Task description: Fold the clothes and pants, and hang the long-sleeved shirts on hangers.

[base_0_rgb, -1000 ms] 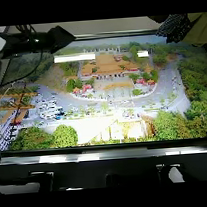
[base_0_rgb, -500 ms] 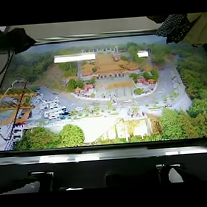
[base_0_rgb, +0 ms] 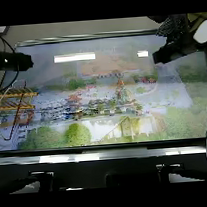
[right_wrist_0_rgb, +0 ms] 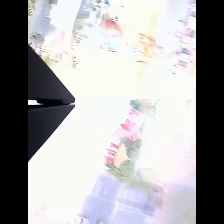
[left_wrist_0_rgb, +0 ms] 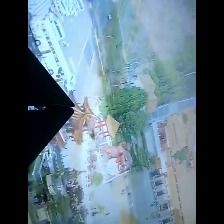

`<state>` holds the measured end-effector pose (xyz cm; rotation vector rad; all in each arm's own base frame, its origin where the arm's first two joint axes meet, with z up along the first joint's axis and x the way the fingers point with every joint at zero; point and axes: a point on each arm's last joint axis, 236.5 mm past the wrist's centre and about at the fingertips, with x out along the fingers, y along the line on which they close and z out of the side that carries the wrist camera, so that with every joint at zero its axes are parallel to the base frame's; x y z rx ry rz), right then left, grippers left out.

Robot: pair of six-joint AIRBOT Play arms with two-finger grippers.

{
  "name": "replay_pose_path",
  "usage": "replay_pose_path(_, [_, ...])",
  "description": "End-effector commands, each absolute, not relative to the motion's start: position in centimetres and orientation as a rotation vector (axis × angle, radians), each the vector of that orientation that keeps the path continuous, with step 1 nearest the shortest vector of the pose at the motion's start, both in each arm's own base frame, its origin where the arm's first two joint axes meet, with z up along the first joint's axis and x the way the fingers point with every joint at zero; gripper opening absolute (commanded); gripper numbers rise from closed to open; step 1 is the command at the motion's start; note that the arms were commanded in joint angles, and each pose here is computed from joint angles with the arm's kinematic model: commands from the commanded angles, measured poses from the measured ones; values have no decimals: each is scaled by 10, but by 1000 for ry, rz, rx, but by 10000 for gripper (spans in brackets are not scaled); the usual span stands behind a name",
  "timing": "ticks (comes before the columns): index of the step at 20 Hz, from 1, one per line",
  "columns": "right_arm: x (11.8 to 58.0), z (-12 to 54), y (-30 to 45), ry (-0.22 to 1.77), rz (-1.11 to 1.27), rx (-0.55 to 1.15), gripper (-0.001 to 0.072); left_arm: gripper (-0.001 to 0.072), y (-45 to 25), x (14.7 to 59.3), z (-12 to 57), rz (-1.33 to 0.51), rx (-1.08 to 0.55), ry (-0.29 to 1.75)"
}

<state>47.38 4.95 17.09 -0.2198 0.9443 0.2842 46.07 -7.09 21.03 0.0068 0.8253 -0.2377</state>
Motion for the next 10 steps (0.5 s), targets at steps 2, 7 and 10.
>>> replay_pose_path(2, [458, 124, 62, 1132, 335, -225, 46, 34, -65, 457, 169, -226, 35, 896])
replay_pose_path(7, [460, 125, 62, 1123, 333, -225, 46, 34, -65, 459, 162, -226, 34, 910])
replay_pose_path(10, [460, 125, 62, 1123, 333, -225, 46, 34, -65, 459, 162, -226, 34, 910])
